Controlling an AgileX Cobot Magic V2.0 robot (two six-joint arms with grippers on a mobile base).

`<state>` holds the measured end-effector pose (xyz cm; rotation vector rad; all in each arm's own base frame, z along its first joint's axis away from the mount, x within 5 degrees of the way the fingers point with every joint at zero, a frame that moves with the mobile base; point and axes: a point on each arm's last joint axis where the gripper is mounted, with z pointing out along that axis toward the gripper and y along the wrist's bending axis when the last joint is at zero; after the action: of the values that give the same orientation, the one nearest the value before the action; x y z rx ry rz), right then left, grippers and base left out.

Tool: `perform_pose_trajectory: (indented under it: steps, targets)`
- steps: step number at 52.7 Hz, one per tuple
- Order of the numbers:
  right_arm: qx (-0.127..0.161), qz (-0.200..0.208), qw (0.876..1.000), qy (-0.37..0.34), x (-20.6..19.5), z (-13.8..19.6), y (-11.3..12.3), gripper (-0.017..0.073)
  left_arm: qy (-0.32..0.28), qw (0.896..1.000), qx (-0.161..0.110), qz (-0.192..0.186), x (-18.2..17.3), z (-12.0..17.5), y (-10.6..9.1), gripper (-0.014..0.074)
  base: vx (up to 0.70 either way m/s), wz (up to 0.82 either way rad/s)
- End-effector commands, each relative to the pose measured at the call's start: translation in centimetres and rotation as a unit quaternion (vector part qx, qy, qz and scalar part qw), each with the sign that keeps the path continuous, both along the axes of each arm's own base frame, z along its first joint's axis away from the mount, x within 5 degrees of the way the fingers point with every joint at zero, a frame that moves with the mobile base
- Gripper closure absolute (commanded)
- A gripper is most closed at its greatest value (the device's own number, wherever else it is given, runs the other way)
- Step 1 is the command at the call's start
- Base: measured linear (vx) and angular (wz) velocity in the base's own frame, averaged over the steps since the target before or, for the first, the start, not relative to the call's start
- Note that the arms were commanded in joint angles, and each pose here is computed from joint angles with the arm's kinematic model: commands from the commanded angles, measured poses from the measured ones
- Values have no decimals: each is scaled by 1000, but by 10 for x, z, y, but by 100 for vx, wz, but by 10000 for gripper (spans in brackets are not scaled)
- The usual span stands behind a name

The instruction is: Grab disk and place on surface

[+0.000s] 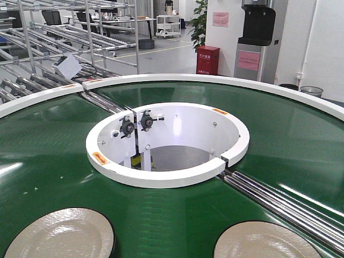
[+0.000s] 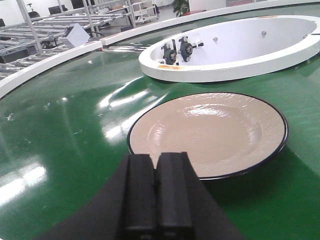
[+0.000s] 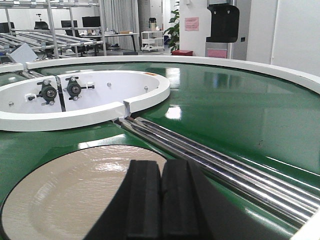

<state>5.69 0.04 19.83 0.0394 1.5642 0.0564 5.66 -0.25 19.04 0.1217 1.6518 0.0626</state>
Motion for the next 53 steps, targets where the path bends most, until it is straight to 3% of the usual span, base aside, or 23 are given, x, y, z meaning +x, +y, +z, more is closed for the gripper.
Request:
perform_pose_trajectory:
  steps: [1,11,12,19,25,29,33,39,46,53]
  targets:
    - [-6,3,999,-38,0,2,1,568,-42,999,-9,2,0,4,1,596,0,0]
    - [-5,6,997,-76,-1,9,1,568,-135,991,-19,13,-2,24,3,596,0,0]
    - [-2,12,987,-163,-6,27,2,568,-249,965,-81,19,-11,58,6,596,0,0]
    - [3,10,979,-203,-15,64,2,568,-284,956,-71,11,-23,109,5,596,0,0]
    - [-8,5,972,-234,-26,120,1,568,-300,953,-43,10,-28,167,4,596,0,0]
    - [-17,3,968,-249,-23,157,1,568,-306,951,-40,10,-21,202,4,596,0,0]
    - [-31,-1,969,-244,-10,186,1,568,-298,954,-40,10,-4,229,3,596,0,0]
    - [-36,0,975,-219,24,214,2,568,-257,966,-39,9,35,250,2,596,0,0]
    - [-36,3,980,-197,71,228,3,568,-199,979,-38,11,83,248,1,596,0,0]
    - [-36,5,988,-153,107,218,4,568,-156,987,-37,12,113,236,1,596,0,0]
